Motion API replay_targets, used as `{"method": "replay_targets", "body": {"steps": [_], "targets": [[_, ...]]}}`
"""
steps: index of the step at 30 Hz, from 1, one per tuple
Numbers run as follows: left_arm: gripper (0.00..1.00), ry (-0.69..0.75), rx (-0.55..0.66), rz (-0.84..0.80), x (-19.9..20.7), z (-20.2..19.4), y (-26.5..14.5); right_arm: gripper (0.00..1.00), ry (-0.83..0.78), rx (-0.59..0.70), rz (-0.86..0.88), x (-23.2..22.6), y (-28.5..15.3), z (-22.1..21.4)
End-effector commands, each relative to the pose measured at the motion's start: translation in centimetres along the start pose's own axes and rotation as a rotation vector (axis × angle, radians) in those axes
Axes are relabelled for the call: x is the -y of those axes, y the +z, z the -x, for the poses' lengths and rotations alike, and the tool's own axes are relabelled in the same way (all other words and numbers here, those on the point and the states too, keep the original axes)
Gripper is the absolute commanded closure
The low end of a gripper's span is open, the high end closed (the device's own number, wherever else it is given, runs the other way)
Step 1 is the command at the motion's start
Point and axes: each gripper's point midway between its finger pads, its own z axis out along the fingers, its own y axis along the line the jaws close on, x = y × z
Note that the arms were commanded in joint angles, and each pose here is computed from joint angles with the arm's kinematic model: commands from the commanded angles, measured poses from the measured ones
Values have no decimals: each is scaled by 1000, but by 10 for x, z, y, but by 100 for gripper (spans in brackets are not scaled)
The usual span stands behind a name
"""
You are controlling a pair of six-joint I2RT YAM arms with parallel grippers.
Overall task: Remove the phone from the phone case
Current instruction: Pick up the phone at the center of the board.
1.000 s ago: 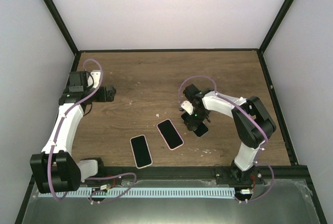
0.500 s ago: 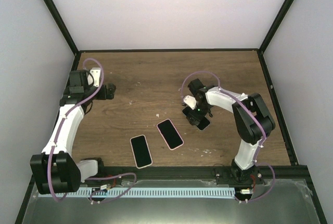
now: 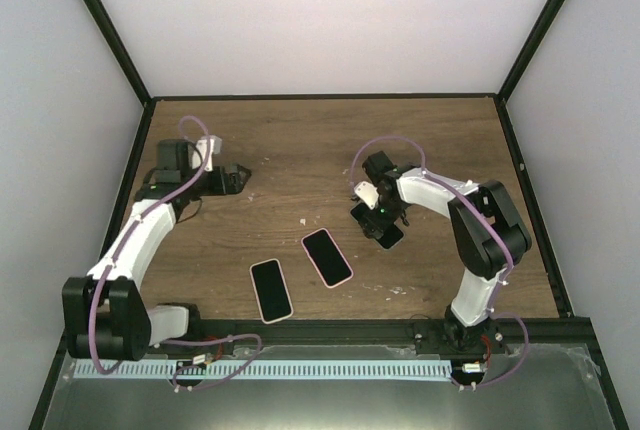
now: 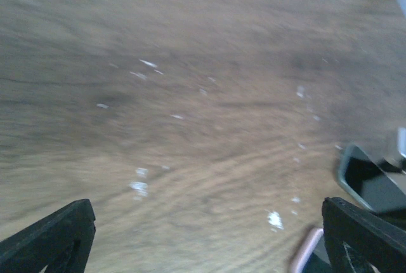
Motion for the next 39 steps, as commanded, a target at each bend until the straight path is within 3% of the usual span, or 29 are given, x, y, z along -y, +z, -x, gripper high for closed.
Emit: {"method": "replay_targets", "body": {"steps": [1,10,22,34,39], "targets": [[9,-65,-54,-219,42,-8,22,43,28,196,-65,20,-30,46],[15,-127,-192,-364,78,-27,61,43,28,372,11,10,-68,86],[24,-145,-314,-528,128,-34,97,42,-15,438,101,-22,-89,125],[47,-205,-347,-589,135,-30,114,42,-51,457,144,-47,-97,147],[64,-214,-347,-598,136,-29,116,42,-45,458,138,-46,-98,150]]}}
